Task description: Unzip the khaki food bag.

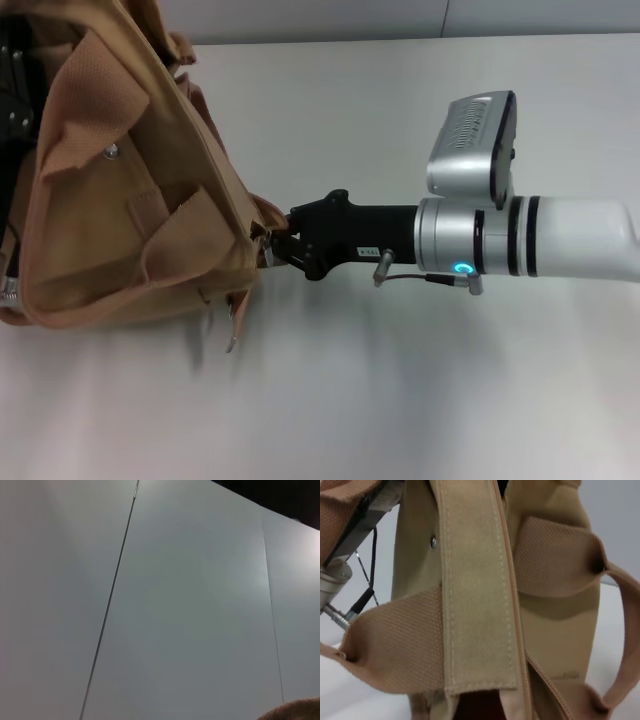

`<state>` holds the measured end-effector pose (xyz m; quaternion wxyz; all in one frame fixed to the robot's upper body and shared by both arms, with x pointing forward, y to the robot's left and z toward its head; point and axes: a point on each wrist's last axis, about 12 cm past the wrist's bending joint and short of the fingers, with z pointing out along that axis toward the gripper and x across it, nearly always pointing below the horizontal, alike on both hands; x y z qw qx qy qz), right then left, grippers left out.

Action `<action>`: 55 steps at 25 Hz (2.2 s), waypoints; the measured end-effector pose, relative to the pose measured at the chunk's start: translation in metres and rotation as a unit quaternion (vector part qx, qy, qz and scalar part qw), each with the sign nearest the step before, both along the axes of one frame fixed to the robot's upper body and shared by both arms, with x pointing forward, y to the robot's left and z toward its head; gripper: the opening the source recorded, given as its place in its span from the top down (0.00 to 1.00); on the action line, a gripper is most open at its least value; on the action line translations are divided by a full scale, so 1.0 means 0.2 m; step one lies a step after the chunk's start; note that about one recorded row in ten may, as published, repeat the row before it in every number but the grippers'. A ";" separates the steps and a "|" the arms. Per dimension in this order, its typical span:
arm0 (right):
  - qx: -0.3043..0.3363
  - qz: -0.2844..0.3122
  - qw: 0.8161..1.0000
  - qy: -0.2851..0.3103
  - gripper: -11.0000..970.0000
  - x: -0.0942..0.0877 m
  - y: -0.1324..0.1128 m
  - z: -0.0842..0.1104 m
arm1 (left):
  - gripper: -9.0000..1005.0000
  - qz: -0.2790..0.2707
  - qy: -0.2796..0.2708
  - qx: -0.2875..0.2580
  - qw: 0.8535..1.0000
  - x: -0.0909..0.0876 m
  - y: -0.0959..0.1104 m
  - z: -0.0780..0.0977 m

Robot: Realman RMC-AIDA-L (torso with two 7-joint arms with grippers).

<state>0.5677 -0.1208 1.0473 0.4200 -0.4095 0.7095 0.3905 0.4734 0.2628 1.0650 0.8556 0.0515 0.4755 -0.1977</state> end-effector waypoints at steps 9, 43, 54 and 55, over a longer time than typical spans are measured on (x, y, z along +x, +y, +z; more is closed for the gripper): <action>0.030 -0.010 0.999 -0.017 0.95 0.03 0.00 0.04 | 0.90 -0.005 0.000 -0.003 1.000 0.01 0.00 0.00; 0.170 -0.202 0.964 -0.041 0.87 0.15 -0.71 0.31 | 0.89 -0.219 0.217 0.014 0.951 -0.15 -0.19 -0.24; 0.188 -0.225 0.955 -0.054 0.62 0.02 -0.97 0.38 | 0.57 -0.198 0.153 0.006 0.968 -0.18 0.11 -0.14; 0.191 -0.217 0.956 -0.057 0.57 -0.01 -0.99 0.39 | 0.52 -0.202 0.149 0.011 0.968 -0.17 0.14 -0.13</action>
